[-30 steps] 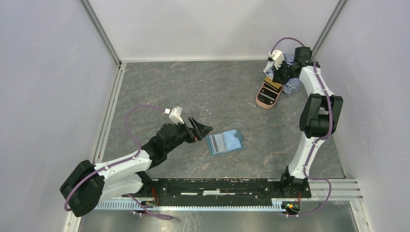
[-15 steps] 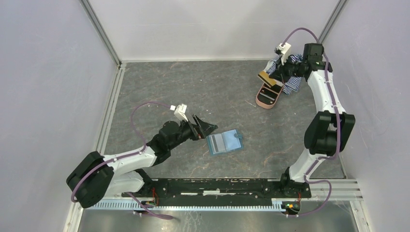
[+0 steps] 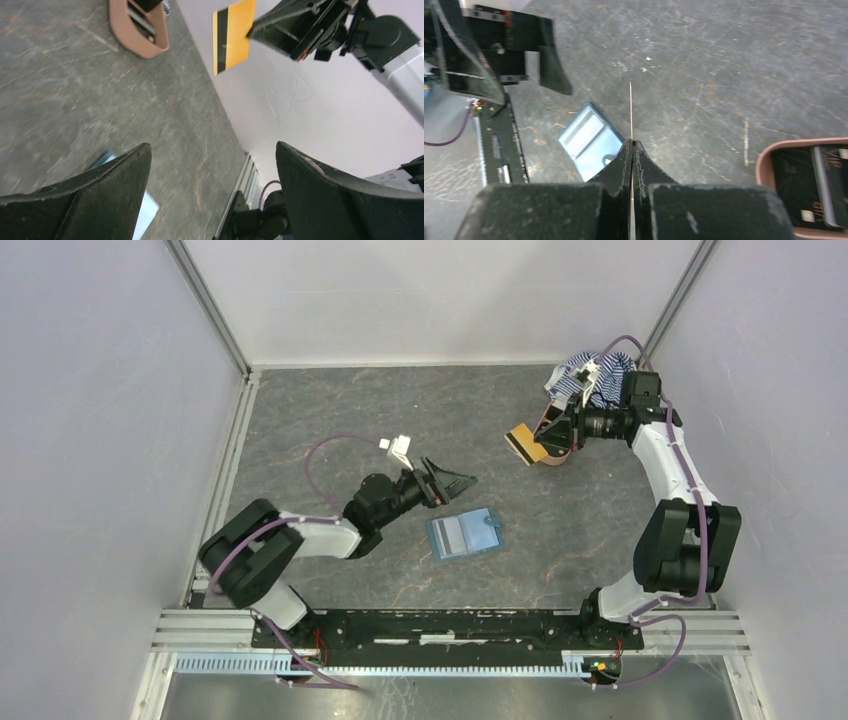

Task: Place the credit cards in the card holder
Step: Pick up the credit card from the storage box, then insert the credit card into the card holder.

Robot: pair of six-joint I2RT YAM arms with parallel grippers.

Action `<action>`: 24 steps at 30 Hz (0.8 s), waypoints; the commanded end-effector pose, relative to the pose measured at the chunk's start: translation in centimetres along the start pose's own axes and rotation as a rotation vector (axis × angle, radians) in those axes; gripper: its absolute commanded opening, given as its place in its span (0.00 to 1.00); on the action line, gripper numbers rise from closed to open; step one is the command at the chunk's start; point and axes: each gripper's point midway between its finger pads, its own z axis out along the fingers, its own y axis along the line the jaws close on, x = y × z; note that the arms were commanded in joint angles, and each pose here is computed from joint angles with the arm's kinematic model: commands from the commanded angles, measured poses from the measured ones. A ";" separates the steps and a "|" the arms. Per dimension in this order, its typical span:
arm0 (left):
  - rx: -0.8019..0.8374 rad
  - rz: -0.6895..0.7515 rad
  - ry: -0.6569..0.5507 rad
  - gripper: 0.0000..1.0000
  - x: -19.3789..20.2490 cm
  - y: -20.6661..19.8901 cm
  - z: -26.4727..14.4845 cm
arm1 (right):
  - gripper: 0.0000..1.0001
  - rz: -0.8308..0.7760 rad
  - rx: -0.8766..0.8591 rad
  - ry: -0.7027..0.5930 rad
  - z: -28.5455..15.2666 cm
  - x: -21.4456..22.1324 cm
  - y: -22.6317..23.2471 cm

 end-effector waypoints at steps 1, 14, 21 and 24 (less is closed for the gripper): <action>0.231 -0.059 -0.076 1.00 -2.2 -4.7 2.7 | 0.00 0.024 -0.127 -0.090 -0.3 -1.7 3.5; 0.414 -0.151 -0.051 0.91 -1.5 -6.6 7.5 | 0.00 0.098 -0.253 -0.111 -0.5 -1.4 7.0; 0.471 -0.147 -0.036 0.66 -1.6 -7.9 8.4 | 0.00 0.135 -0.333 -0.094 -0.5 -0.7 8.0; 0.480 -0.154 -0.022 0.58 -1.4 -8.1 8.7 | 0.00 0.147 -0.336 -0.088 -0.4 -0.4 7.9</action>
